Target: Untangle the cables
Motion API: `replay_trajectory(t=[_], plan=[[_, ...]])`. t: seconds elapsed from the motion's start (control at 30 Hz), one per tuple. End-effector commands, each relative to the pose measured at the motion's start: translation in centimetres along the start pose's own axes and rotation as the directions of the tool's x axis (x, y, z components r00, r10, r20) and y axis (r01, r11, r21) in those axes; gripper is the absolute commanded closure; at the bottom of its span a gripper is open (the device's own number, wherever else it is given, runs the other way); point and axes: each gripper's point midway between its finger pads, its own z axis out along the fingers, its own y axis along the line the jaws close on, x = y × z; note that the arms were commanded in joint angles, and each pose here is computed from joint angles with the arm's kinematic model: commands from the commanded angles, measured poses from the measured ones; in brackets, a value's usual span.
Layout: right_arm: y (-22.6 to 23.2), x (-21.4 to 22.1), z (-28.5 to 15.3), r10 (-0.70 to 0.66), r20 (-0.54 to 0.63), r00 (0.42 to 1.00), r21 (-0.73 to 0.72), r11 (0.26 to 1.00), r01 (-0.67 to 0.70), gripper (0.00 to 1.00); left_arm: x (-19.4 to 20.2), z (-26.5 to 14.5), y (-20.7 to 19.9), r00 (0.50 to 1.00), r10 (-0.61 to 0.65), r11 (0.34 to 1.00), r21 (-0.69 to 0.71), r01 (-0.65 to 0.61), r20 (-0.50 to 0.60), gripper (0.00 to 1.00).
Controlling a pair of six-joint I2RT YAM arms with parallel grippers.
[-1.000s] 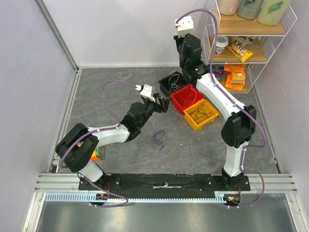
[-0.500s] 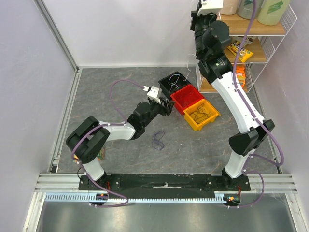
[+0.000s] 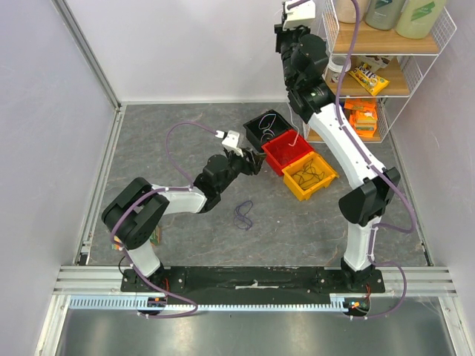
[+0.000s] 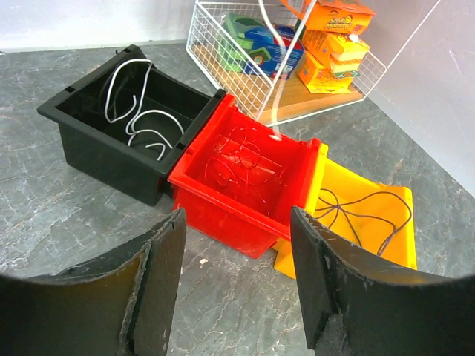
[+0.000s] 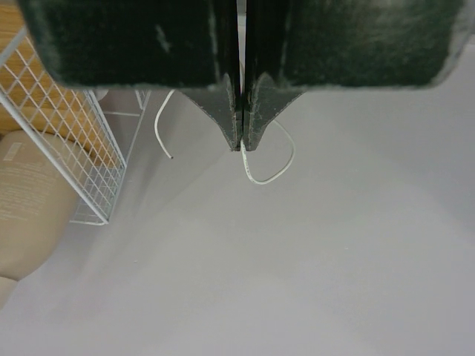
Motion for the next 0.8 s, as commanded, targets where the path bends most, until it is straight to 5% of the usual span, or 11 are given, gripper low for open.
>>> replay_trajectory(t=[0.0,0.47,0.77], plan=[[-0.3,-3.6,0.4,0.055,0.087,0.995,0.004,0.998,-0.056,1.0,-2.6,-0.2,0.2,0.996,-0.035,0.999,-0.009,0.036,0.086,0.36],[1.3,1.2,1.5,0.034,0.019,0.999,-0.008,0.999,-0.034,1.0,-2.9,-0.7,0.9,0.994,-0.033,0.999,-0.026,0.036,0.101,0.36],[2.2,9.0,-1.5,0.064,-0.122,0.991,-0.027,0.997,-0.067,1.0,-3.4,-1.2,1.6,0.993,-0.029,0.998,-0.05,0.035,0.116,0.36]])
